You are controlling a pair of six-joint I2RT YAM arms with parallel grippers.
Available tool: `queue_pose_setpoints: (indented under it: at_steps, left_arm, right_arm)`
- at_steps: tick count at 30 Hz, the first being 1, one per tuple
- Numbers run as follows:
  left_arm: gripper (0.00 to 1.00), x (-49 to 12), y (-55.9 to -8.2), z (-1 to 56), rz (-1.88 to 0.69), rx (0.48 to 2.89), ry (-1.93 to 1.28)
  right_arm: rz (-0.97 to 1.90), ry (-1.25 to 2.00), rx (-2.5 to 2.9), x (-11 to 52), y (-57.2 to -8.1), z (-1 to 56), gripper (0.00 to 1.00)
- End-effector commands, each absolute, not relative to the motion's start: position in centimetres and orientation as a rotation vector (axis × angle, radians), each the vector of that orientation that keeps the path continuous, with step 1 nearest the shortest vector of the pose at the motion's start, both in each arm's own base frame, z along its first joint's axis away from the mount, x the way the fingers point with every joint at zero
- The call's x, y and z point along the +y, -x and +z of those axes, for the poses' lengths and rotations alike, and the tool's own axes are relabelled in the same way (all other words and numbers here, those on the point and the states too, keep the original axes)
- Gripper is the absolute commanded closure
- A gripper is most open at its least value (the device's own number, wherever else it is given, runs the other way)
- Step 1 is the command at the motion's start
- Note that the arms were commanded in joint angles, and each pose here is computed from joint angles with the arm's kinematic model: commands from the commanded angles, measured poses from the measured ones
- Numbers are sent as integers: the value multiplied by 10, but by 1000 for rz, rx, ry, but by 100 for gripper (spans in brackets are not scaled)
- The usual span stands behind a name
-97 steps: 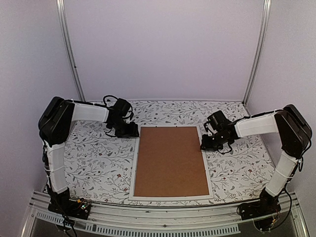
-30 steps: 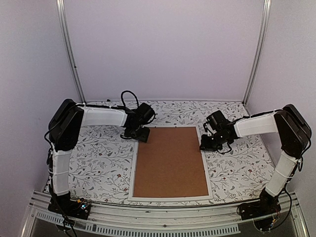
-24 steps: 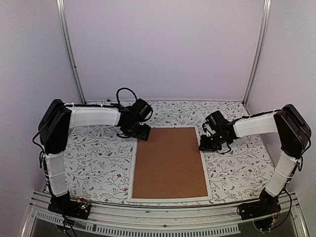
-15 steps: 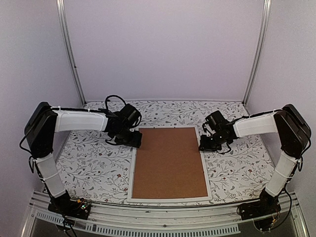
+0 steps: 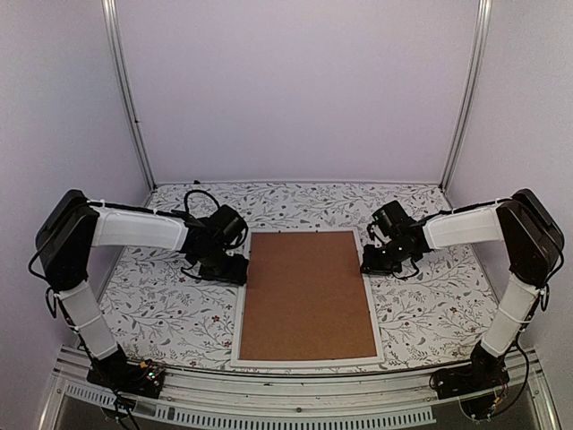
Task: Put the photo into the frame
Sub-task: Press the fastener onto the backboard.
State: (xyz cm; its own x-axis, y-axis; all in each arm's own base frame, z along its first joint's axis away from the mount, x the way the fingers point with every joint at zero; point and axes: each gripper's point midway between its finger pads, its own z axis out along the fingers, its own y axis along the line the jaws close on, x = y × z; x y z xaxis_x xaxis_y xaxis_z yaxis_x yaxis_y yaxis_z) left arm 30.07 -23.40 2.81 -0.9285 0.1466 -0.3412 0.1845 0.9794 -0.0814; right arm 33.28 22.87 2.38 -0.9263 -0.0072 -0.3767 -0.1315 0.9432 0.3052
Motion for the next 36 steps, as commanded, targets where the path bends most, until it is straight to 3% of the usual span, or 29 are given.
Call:
queue_pose_setpoints:
  at_steps: [1, 36]
  left_arm:
    - [34, -233, -304, 43, -211, 2745, -193]
    - [34, -235, -309, 8, -150, 2805, -201]
  right_arm:
    - [518, 132, 2748, 238, -322, 19, 89]
    - [524, 135, 2741, 238, -321, 23, 89]
